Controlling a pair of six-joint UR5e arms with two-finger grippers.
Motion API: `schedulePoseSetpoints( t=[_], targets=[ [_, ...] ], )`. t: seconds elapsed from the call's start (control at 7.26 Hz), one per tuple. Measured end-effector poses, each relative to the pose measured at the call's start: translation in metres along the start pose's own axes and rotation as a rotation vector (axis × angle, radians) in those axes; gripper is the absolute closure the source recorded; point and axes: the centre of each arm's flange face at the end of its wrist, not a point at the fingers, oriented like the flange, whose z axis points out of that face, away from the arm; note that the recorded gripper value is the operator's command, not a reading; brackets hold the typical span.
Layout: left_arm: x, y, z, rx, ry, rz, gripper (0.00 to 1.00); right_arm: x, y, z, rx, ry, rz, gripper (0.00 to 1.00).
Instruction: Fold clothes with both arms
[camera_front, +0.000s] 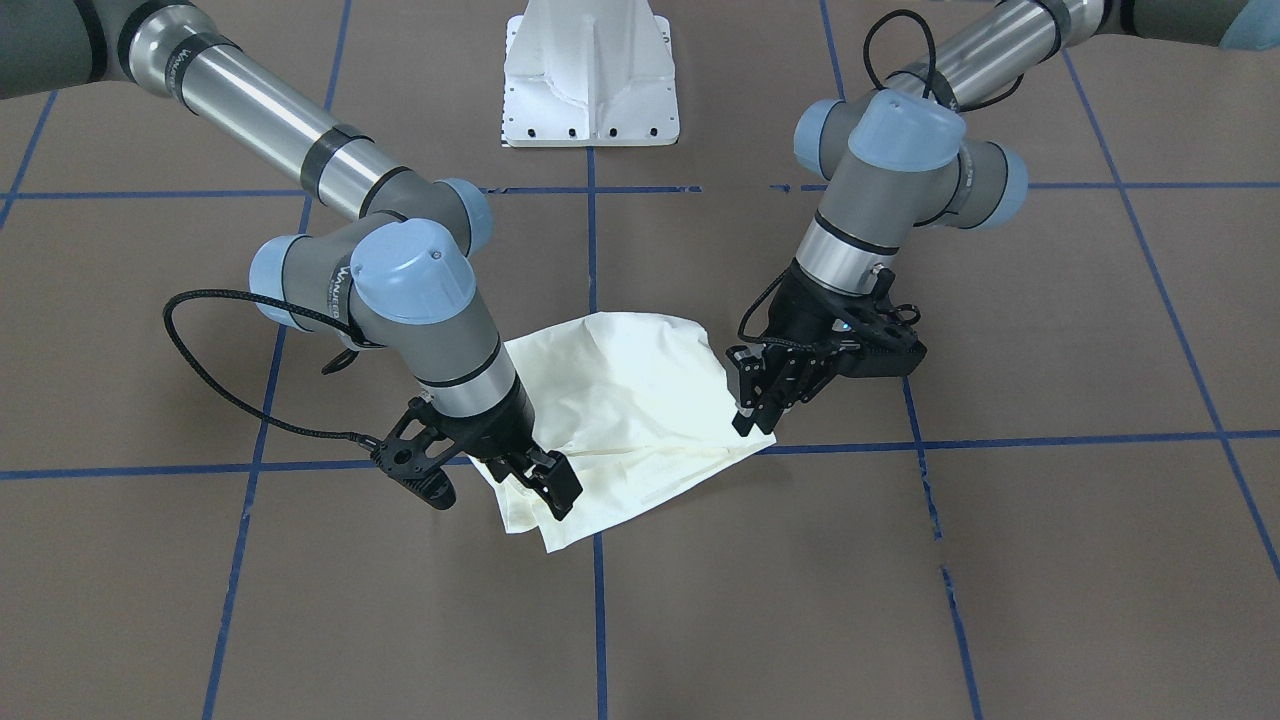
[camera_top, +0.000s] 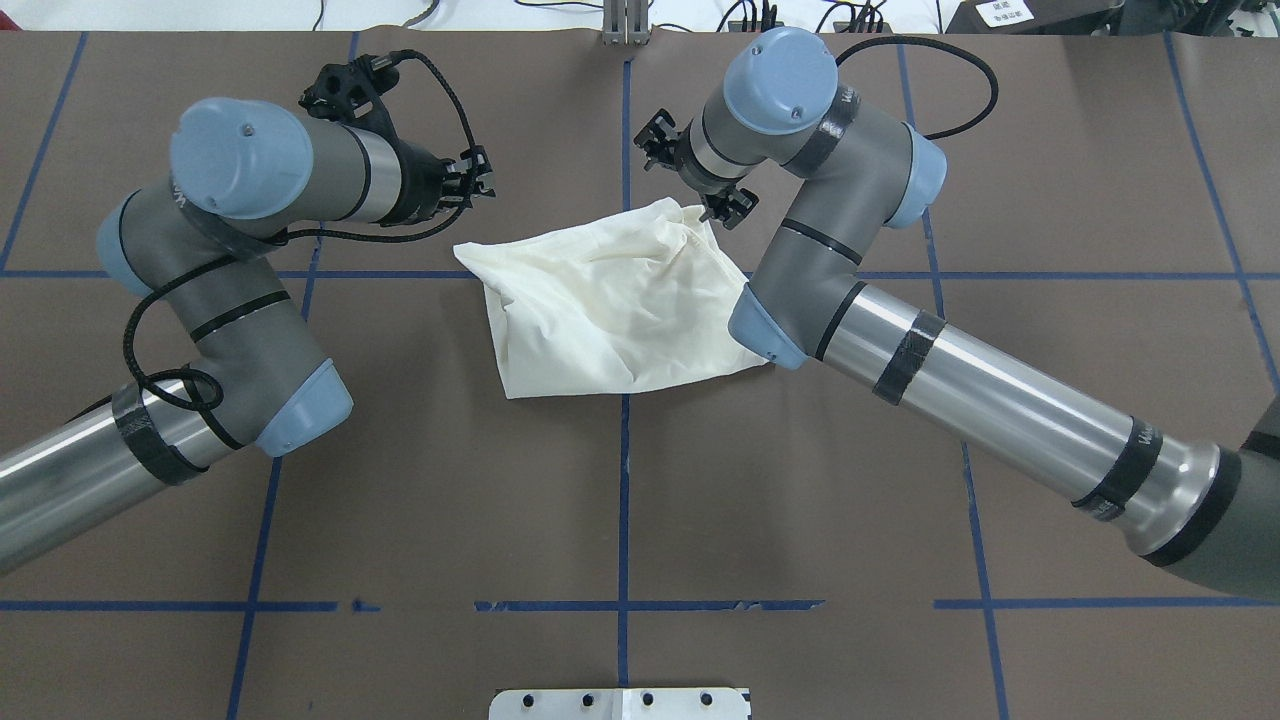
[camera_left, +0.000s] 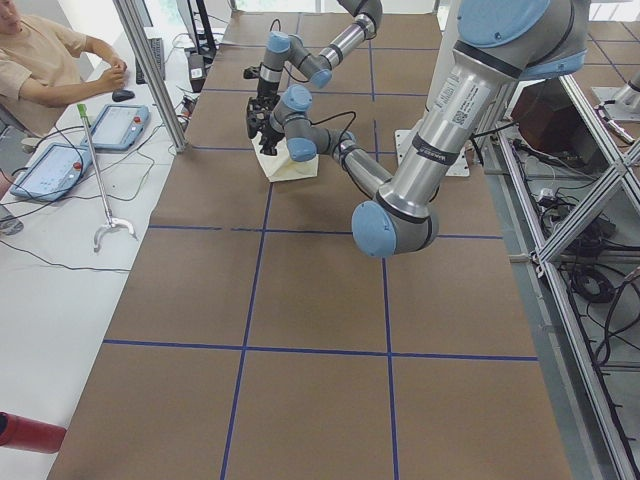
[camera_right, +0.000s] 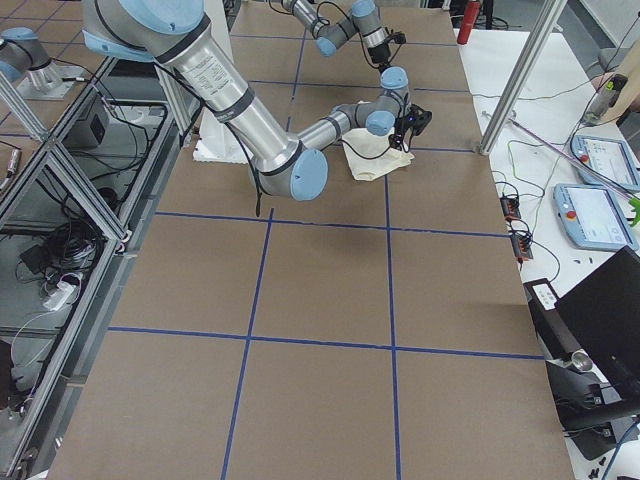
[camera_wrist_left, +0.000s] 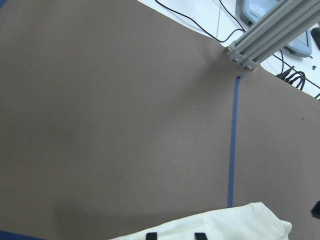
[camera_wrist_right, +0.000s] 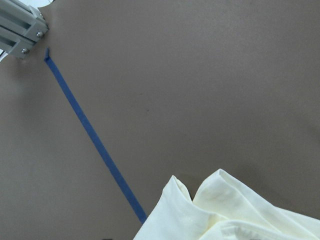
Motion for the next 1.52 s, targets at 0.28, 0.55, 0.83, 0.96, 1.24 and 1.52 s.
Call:
schedulePoseSetpoints(
  t=[0.28, 0.55, 0.83, 0.96, 1.24, 1.52],
  targets=[
    [-0.014, 0.011, -0.016, -0.029, 0.011, 0.000, 0.63, 0.001, 0.027, 0.008, -0.027, 0.005, -0.022, 0.19],
    [-0.019, 0.016, -0.022, -0.047, 0.013, -0.012, 0.62, 0.010, 0.046, 0.020, -0.045, 0.023, -0.032, 0.49],
    [-0.020, 0.016, -0.022, -0.050, 0.013, -0.014, 0.62, 0.017, 0.047, 0.029, -0.044, 0.043, -0.031, 0.72],
    [-0.020, 0.017, -0.022, -0.051, 0.013, -0.014, 0.62, 0.020, 0.043, 0.033, -0.039, 0.052, -0.028, 0.94],
    [-0.026, 0.025, -0.009, -0.065, -0.008, -0.013, 0.64, 0.020, 0.032, 0.033, -0.031, 0.055, -0.021, 1.00],
    [-0.035, 0.047, 0.003, -0.097, -0.031, -0.005, 0.64, 0.022, 0.023, 0.031, -0.028, 0.057, -0.014, 1.00]
  ],
)
